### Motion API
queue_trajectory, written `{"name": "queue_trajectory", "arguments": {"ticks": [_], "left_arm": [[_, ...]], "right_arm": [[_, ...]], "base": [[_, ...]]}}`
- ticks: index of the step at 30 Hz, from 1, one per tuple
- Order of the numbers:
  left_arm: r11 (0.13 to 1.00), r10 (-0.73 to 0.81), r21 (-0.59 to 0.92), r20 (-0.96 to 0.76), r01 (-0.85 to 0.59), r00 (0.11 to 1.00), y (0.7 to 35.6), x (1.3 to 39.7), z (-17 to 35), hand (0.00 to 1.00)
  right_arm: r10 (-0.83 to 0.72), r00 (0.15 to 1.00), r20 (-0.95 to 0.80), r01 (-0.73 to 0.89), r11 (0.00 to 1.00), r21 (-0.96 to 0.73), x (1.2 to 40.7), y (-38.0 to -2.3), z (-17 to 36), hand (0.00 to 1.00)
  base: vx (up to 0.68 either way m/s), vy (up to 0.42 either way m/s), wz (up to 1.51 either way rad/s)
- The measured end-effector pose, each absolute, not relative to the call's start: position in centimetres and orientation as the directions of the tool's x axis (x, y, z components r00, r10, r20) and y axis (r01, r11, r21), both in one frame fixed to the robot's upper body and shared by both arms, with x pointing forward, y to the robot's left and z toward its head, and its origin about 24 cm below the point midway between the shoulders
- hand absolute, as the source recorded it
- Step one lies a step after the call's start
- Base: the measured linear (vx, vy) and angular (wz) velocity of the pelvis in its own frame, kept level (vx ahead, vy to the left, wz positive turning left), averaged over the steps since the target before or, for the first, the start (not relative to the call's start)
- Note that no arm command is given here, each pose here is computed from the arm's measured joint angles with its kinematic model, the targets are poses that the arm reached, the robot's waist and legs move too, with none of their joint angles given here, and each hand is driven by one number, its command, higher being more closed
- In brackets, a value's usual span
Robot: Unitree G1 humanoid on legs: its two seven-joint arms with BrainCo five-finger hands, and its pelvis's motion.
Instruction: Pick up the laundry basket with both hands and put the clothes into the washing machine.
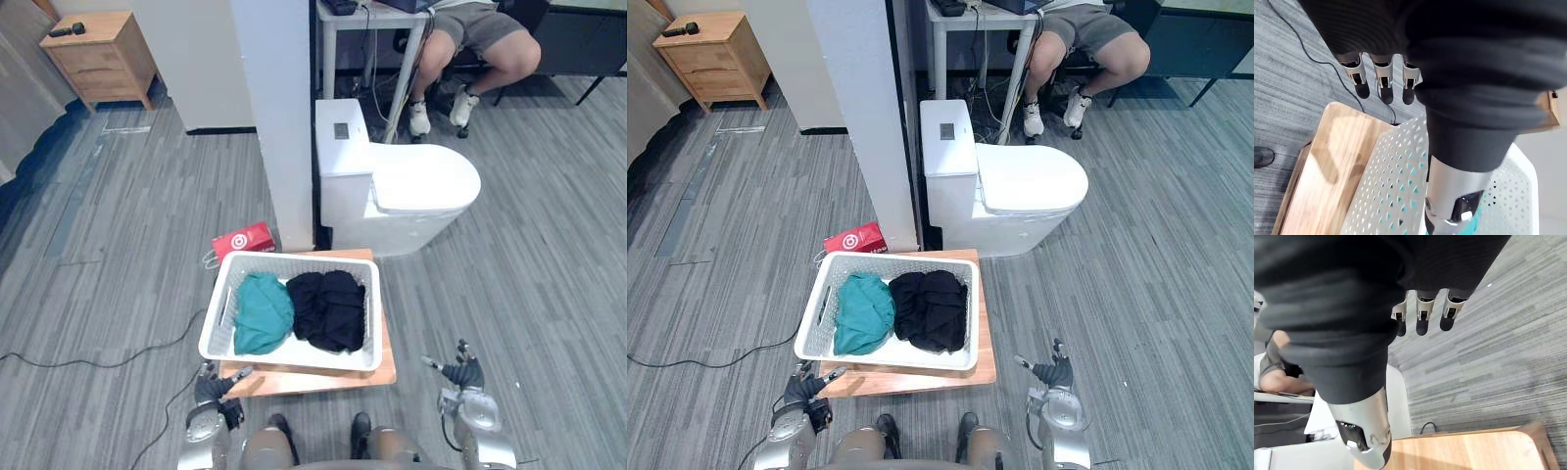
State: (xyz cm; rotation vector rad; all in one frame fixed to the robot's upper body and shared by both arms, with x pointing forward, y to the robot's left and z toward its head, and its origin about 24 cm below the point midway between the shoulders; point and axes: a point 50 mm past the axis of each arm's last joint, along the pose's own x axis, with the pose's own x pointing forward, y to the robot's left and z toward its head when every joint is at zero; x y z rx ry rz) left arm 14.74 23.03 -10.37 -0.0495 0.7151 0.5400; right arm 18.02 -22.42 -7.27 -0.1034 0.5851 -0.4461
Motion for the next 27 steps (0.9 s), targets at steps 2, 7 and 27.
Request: {"name": "queue_trajectory", "arguments": {"ticks": [2, 7, 27], "left_arm": [[0.861, 0.459, 0.144, -0.636, -0.488, 0.62, 23.2, 14.4, -10.4, 0.0], [0.824, 0.522, 0.154, -0.582, -0.545, 0.624, 24.9, 14.1, -9.1, 0.0], [0.806, 0.55, 0.412, -0.253, -0.425, 0.796, 28.5, 28.1, -0.6, 0.0]], "right_arm": [[-0.429, 0.753, -0.499, 0.364, 0.903, -0.227, 18.4, -22.5, -7.0, 0.0], [-0.421, 0.783, -0.458, 0.343, 0.907, -0.245, 19.6, -22.8, -6.1, 0.0], [-0.179, 0.933, -0.311, 0.093, 0.958, -0.272, 32.0, -15.6, -0.4, 0.0]], "base": [[0.0, 0.011, -0.03], [-0.03, -0.01, -0.03], [-0.08, 0.028, -0.07]]}}
